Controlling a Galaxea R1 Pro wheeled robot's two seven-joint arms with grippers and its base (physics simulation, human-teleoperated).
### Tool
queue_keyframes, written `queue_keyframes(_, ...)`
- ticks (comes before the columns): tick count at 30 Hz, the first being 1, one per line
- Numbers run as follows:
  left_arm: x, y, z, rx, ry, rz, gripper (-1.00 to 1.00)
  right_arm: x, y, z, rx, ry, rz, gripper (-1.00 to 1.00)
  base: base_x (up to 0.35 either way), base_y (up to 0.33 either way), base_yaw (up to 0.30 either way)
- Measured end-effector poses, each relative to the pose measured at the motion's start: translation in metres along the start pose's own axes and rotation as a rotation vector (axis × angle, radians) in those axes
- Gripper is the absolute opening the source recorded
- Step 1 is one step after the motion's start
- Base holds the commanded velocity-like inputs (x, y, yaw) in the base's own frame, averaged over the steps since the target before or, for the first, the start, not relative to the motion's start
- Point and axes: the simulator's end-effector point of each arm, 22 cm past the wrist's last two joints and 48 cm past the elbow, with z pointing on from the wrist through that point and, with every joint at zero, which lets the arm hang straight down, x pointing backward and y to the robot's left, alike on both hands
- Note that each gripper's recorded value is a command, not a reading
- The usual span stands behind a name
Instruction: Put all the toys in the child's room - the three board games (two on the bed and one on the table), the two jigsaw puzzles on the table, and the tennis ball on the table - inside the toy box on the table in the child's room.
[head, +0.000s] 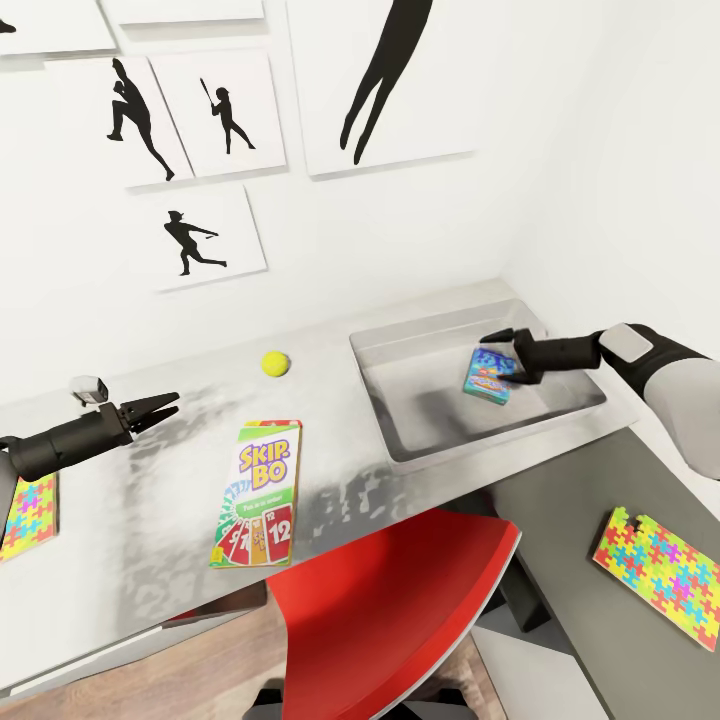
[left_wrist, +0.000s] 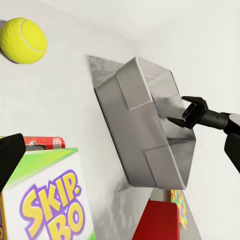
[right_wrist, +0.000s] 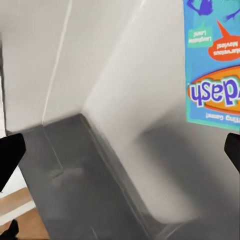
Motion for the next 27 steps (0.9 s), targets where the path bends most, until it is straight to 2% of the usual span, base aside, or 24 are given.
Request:
queue_keyframes(2,0.0,0.0,0.0,0.0,0.0,0.0,1.0,-0.001,0.006,0.0,-0.025,-0.002,0.004,1.0,0.0,0.0,0.0)
queue_keyframes(13,0.0,0.0,0.0,0.0,0.0,0.0,1.0,-0.002,0.015,-0.001,-0.072,-0.009,0.017,1.0,0.0,0.0,0.0)
queue_keyframes(27,0.0,0.0,0.0,0.0,0.0,0.002,1.0,-0.002,0.03,0.0,-0.185,-0.027,0.079,1.0,0.0,0.0,0.0)
